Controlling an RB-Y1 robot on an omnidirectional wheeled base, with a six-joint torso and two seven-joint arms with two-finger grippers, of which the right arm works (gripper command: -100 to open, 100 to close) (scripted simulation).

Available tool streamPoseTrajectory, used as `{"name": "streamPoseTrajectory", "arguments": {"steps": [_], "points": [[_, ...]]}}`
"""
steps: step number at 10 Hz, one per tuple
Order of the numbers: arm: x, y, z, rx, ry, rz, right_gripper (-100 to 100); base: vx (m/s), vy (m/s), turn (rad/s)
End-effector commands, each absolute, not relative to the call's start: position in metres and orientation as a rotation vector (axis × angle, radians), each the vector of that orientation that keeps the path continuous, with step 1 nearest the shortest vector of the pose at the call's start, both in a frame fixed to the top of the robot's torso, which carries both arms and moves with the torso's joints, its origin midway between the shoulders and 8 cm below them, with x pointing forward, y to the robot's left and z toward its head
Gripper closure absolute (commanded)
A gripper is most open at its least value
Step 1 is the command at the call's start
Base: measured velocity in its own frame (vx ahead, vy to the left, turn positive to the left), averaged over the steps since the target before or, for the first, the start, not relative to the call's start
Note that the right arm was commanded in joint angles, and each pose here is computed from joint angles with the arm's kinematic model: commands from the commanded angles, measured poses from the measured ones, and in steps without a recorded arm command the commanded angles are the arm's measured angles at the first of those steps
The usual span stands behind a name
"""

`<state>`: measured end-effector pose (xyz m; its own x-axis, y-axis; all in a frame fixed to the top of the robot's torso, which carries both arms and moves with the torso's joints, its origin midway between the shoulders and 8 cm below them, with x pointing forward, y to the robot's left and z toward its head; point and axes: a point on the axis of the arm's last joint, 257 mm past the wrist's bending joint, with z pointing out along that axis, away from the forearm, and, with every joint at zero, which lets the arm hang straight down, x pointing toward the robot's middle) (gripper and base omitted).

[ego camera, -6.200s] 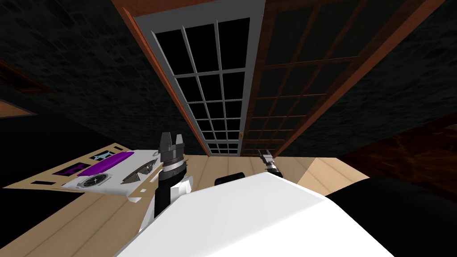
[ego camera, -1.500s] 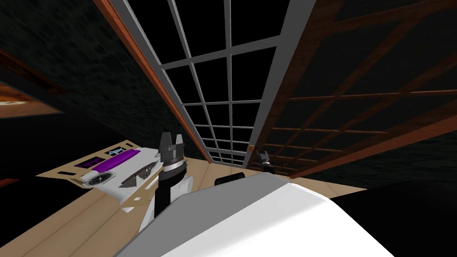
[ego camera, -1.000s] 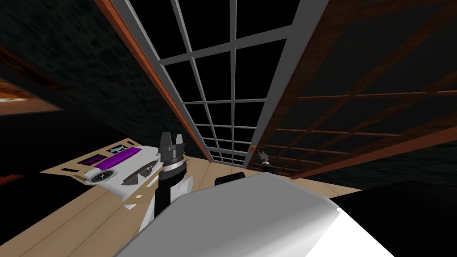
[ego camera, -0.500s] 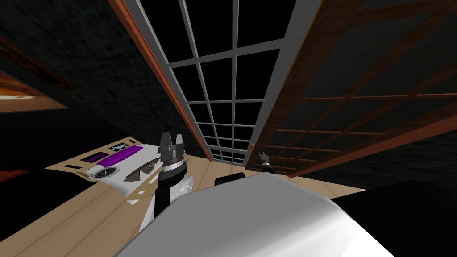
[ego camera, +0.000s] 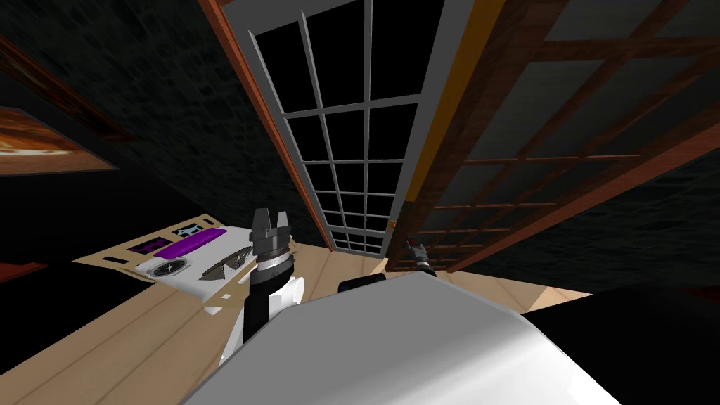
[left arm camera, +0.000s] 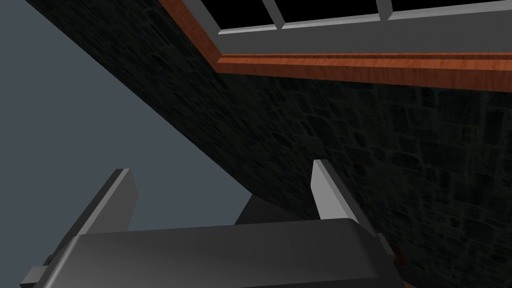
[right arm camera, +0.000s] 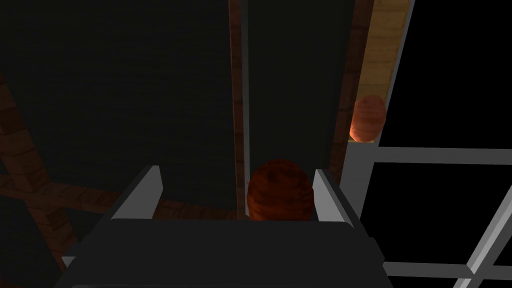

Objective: Pull the door open

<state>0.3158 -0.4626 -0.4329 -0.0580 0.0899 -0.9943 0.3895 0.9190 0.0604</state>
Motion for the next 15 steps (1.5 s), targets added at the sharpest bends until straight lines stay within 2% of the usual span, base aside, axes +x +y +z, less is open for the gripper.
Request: {"name": "streamPoseTrajectory", "arguments": {"steps": [1, 15], "points": [[0.293, -0.487, -0.439, 0.431, 1.642, -0.282, 100, -0.121, 0.0, -0.015], [0.269, -0.502, -0.447, 0.526, 1.642, -0.259, 100, -0.039, 0.004, 0.0]]}}
